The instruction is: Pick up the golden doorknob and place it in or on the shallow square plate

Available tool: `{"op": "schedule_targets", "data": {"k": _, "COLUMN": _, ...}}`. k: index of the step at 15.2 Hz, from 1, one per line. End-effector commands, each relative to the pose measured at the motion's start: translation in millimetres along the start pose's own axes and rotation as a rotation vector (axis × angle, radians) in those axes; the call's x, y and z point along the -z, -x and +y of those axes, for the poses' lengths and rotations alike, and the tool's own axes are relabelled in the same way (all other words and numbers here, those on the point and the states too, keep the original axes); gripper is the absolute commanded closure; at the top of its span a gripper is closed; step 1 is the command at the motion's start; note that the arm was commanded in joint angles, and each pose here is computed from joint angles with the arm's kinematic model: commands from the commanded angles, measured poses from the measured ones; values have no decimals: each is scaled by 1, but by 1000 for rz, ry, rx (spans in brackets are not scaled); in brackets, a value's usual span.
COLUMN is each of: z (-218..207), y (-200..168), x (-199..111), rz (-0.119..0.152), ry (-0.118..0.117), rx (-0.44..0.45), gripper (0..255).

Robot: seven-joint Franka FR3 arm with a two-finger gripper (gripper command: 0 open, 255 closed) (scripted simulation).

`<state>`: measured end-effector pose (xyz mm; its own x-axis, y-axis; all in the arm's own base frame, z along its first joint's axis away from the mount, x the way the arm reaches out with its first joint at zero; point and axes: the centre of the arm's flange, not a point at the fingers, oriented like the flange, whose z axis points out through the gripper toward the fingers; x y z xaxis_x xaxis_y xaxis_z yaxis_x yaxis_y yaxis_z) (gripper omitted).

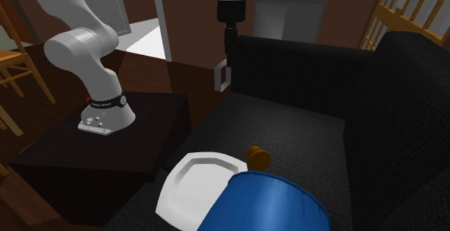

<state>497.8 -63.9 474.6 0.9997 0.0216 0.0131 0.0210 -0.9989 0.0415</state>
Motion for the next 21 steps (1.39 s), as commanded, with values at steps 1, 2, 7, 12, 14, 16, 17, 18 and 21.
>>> {"op": "schedule_targets", "data": {"k": 1, "z": 10, "y": -18, "x": -19, "rz": -19, "ry": -4, "rx": -8, "gripper": 0}}
{"op": "schedule_targets", "data": {"k": 2, "z": 15, "y": -26, "x": -29, "rz": -28, "ry": -6, "rx": -13, "gripper": 0}}
{"op": "schedule_targets", "data": {"k": 7, "z": 41, "y": -66, "x": -82, "rz": -73, "ry": -15, "rx": -33, "gripper": 0}}
{"op": "schedule_targets", "data": {"k": 12, "z": 67, "y": -102, "x": -136, "rz": -119, "ry": -25, "rx": -54, "gripper": 0}}
{"op": "schedule_targets", "data": {"k": 14, "z": 78, "y": -116, "x": -159, "rz": -138, "ry": -28, "rx": -63, "gripper": 0}}
{"op": "schedule_targets", "data": {"k": 16, "z": 89, "y": -129, "x": -181, "rz": -156, "ry": -32, "rx": -71, "gripper": 0}}
{"op": "schedule_targets", "data": {"k": 17, "z": 94, "y": -135, "x": -193, "rz": -165, "ry": -34, "rx": -75, "gripper": 0}}
{"op": "schedule_targets", "data": {"k": 18, "z": 99, "y": -141, "x": -204, "rz": -174, "ry": -36, "rx": -79, "gripper": 0}}
{"op": "schedule_targets", "data": {"k": 21, "z": 115, "y": -159, "x": -239, "rz": -202, "ry": -42, "rx": -92, "gripper": 0}}
